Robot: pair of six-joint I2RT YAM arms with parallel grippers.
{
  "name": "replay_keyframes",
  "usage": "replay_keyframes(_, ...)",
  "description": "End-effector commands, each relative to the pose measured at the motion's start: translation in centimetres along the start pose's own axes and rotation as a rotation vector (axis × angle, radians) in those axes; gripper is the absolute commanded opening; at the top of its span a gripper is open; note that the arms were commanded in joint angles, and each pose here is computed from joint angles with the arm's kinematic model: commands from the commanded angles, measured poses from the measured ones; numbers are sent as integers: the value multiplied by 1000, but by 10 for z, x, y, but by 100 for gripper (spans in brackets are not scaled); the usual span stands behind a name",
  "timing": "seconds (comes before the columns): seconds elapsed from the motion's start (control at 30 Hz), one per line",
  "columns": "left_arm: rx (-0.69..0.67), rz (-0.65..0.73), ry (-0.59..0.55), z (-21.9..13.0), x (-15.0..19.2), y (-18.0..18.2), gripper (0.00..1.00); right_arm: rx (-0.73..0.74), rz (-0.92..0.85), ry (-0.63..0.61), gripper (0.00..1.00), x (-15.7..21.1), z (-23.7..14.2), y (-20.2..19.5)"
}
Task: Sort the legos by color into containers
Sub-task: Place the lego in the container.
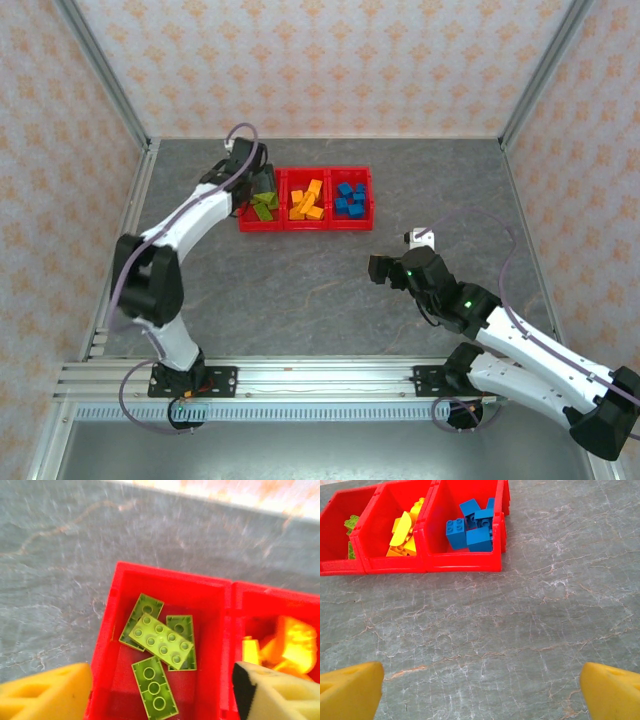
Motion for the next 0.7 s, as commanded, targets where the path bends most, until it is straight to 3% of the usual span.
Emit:
replay_keyframes(0.0, -4, -39, -169, -38, -12, 15, 81, 50, 9, -31, 100, -3, -3, -6)
replay_keyframes(0.1, 23, -78, -318, -69, -5, 28, 86, 66, 20, -77, 100, -10, -8, -7)
replay_keyframes(0.13, 45, -88, -364, -77, 2, 32, 94, 74, 27, -104, 100, -14, -10, -8)
replay_keyframes(0.27, 70, -137, -536, -106, 26, 49, 99, 84, 90, -274, 100, -39, -27, -8)
replay_keyframes(0.43, 16, -122, -704, -125, 62, 70, 99, 38, 128, -590, 100, -66, -51, -12)
replay_keyframes(0.53, -21, -171, -839, -139, 85, 87, 99, 104, 135, -775, 100, -74, -58, -24)
replay_keyframes(0.67, -63, -234, -969, -153, 109, 103, 99, 251, 85, -811, 100, -87, -42, -39)
Point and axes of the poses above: each hand's point on the last joint's axis, 136 mm out from that joint toward the fingers, its own z axis out along the fingers, its own y axis along the line the jaws close on, x = y × z, the point moved 8 cm from there along -z, back along the fingers, and after that the axes turned 9 degrees about z, right-handed, at the moved point
